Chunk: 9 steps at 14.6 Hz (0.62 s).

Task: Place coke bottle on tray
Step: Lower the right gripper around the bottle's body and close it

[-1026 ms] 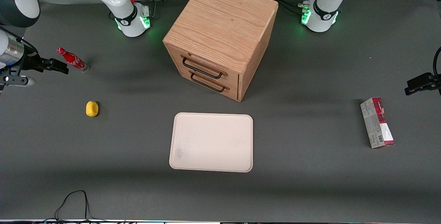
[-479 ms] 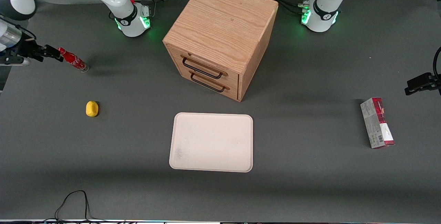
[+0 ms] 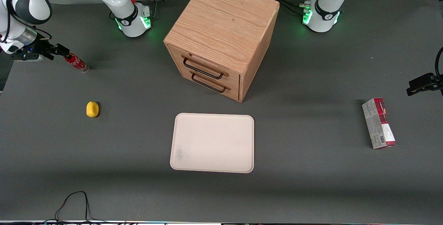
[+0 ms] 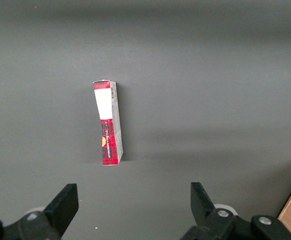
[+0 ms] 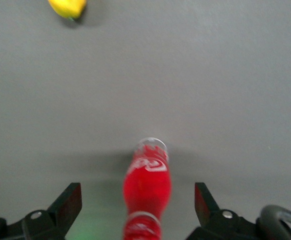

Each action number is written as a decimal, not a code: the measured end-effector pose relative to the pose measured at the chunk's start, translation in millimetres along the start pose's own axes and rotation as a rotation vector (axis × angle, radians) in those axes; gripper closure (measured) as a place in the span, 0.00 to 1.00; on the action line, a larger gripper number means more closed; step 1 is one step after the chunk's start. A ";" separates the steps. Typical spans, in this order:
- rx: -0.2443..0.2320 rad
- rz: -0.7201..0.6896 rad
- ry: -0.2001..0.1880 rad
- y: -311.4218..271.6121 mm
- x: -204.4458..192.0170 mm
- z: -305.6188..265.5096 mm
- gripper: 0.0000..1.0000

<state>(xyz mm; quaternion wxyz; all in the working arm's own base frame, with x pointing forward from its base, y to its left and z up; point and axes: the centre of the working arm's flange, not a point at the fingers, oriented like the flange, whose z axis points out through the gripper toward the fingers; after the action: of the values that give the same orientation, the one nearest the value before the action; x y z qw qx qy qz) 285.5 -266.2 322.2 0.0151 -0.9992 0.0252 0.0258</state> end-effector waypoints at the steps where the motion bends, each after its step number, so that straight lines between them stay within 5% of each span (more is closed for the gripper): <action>1: 0.003 0.002 -0.005 3.4 -4.4 3.0 0.00; 7: 0.016 -0.005 -0.020 -2.3 -8.7 12.4 0.02; 9: 0.017 -0.007 -0.021 -3.3 -8.7 13.2 0.14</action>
<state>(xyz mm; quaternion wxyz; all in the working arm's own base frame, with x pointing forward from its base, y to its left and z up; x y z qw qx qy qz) 276.4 -262.1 309.5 0.0239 -0.9988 0.0217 0.0363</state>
